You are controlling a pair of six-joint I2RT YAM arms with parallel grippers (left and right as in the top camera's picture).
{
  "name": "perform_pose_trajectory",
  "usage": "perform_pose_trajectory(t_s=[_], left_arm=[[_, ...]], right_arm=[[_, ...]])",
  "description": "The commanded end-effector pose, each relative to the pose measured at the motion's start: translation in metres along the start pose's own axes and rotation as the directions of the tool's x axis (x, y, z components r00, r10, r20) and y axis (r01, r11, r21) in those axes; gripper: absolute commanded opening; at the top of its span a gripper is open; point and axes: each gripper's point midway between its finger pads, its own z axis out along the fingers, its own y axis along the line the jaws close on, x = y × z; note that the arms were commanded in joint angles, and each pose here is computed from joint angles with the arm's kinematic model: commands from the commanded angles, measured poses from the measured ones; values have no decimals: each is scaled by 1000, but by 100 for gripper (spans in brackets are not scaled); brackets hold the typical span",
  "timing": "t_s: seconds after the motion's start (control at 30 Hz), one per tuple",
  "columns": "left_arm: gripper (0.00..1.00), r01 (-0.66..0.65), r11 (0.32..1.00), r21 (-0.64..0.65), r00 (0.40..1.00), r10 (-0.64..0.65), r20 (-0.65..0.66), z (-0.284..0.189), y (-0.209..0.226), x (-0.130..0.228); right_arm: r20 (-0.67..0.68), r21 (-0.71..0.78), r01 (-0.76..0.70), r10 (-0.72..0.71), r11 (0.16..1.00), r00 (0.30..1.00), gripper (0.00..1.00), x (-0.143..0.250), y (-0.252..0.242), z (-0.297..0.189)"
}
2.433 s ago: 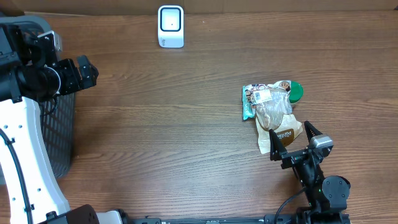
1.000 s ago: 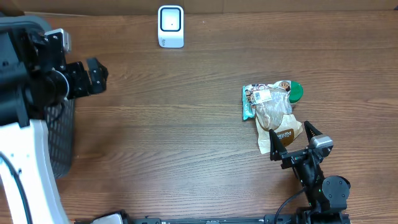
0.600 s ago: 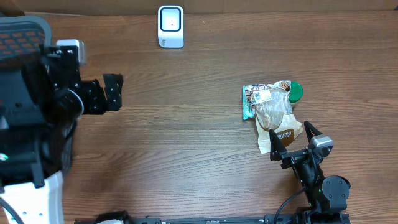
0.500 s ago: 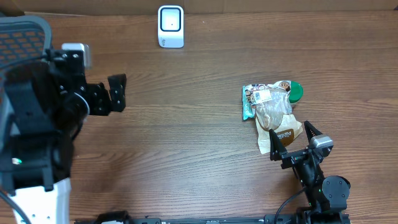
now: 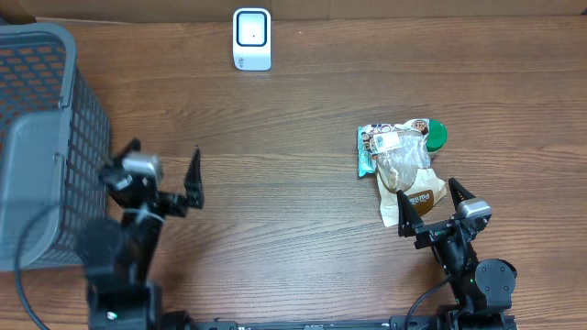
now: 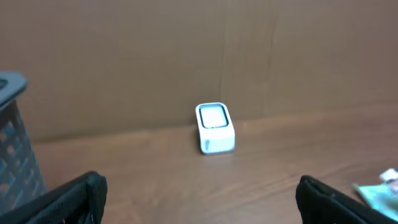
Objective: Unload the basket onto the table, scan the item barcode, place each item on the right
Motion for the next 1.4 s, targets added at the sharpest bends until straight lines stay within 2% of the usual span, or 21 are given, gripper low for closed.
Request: perform_pose_trajectory(t_s=[0.0,0.13,0.37,0.7,0.9,1.1,1.37], left_arm=[[99,-139,990,20,990,138,37,-7,-10,23],[99,-280,959,40,959,277,55,-14,-21,42],[100,-350,936,32,935,348,67,-20,-23,63],[99,-350,937,14,936,349,52,-23,-22,97],[99,-328,944,38,944,329,-31,-26,-22,120],[100,-318,948,16,948,318,20,-28,-22,107],[100,-317,948,18,949,316,14,-28,-22,109]], right_arm=[[7,2,-2,2,1000,1000,100,1,-1,0],[7,2,-2,2,1000,1000,100,1,-1,0],[7,2,-2,2,1000,1000,100,1,-1,0],[7,2,-2,2,1000,1000,100,1,-1,0],[7,2,-2,2,1000,1000,100,1,-1,0],[7,2,-2,2,1000,1000,100,1,-1,0],[7,2,-2,2,1000,1000,100,1,-1,0]])
